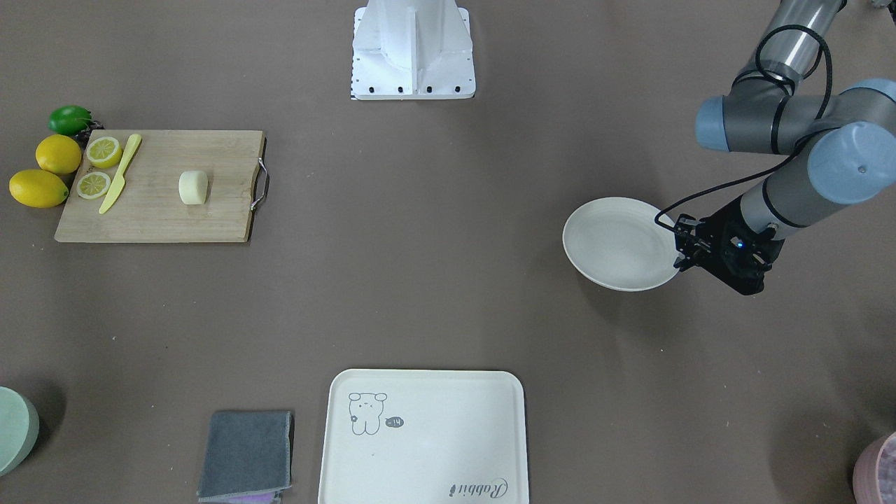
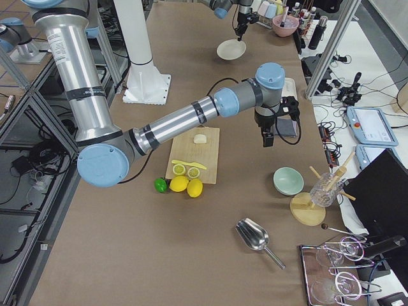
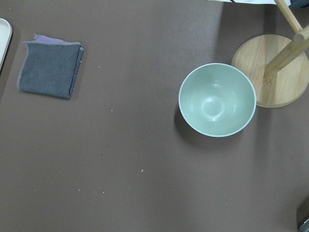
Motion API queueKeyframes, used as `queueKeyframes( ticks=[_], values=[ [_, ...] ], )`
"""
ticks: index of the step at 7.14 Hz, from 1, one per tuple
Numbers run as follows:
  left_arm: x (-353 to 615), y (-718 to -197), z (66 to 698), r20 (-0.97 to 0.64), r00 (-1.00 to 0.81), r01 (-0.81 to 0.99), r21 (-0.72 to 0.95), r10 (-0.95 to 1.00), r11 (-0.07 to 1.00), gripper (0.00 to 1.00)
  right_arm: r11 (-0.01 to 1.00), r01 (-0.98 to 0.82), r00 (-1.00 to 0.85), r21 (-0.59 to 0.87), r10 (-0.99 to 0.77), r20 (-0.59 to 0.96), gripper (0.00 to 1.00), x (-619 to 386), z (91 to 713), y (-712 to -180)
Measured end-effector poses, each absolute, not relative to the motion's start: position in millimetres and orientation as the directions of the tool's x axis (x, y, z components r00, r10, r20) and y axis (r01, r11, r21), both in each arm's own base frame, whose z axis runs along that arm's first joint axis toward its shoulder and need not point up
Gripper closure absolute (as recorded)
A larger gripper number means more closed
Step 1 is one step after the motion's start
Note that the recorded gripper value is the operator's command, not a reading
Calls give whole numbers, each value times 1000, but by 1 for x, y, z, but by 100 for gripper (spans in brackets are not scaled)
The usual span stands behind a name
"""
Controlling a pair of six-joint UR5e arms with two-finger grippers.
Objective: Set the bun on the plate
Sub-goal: 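Drag the white plate with the left gripper toward the table center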
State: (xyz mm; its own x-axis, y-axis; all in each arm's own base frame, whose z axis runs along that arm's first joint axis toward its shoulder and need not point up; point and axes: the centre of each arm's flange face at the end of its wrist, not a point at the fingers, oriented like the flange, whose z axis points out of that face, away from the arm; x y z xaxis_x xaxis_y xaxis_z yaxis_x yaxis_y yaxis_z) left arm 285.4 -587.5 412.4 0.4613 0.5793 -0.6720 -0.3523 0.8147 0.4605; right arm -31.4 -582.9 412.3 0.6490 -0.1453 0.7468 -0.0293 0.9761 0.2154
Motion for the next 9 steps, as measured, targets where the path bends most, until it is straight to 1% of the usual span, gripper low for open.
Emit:
queueKeyframes(
  ticks=[1, 3, 5, 7, 9],
  values=[
    [301, -594, 377, -702, 457, -313, 448, 546, 838, 100, 977, -27, 649, 213, -145, 747, 0, -33, 413, -583],
    [348, -587, 316, -757, 435, -269, 409, 488, 872, 100, 977, -21, 648, 212, -148, 747, 0, -36, 414, -584],
    [419, -557, 262, -781, 446, -238, 366, 436, 900, 100, 977, -20, 648, 213, -150, 747, 0, -37, 413, -584],
    [480, -517, 242, -772, 475, -228, 355, 421, 907, 100, 977, -15, 648, 212, -152, 747, 0, -40, 414, -584],
    [513, -488, 234, -770, 486, -222, 348, 413, 911, 100, 977, -9, 647, 212, -156, 746, 0, -43, 414, -584]
  ],
)
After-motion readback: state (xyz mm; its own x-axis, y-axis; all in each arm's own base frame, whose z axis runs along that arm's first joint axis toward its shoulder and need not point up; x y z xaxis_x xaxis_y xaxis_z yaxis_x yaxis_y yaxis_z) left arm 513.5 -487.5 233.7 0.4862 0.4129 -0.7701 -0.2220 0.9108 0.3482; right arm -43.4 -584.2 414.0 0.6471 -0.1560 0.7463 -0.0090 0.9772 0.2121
